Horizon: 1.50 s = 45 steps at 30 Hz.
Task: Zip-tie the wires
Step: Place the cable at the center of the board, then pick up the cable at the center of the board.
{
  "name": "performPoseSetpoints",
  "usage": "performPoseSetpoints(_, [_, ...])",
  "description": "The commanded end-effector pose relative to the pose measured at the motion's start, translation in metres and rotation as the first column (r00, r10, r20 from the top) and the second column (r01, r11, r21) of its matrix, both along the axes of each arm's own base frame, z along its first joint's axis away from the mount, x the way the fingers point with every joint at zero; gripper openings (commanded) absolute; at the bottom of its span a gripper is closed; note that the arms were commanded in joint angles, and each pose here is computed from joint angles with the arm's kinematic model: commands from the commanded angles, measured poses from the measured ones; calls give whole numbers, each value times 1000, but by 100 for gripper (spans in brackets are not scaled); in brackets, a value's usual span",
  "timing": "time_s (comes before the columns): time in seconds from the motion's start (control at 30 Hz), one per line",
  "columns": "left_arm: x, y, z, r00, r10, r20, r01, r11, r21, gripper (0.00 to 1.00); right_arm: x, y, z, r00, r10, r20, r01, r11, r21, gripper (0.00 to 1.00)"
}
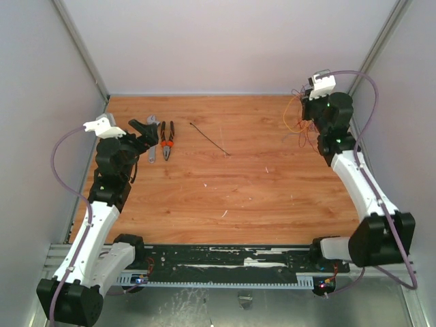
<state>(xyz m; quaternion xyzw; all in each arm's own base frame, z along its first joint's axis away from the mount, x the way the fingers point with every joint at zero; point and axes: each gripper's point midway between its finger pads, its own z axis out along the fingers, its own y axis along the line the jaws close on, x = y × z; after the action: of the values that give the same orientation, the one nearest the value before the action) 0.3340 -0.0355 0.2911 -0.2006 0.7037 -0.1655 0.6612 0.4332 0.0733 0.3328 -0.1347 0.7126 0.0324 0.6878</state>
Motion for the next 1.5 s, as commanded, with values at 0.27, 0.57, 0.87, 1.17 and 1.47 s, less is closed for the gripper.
performPoseSetpoints(0.27, [6,-3,7,1000,-16,20,16,1000,2,98,49,-7,-41,988,35,-153,-28,999,46,59])
performPoseSetpoints(0.57, [15,-28,-1,988,-152,-6,152,988,2,98,30,-40,-59,969,-26,-246,49,995,90,84])
performPoseSetpoints(0.87, [26,-62,-15,945,-323,-45,322,946,-43,98,-24,-4,-140,862,174,-476,-30,955,295,81])
performPoseSetpoints(1.17, [28,-83,-21,920,-388,-53,385,921,-51,98,-75,89,-177,767,367,-527,-201,917,346,81])
performPoseSetpoints(1.47, [27,-88,-23,915,-399,-56,397,917,-39,98,-56,113,-213,755,262,-601,-164,963,214,73])
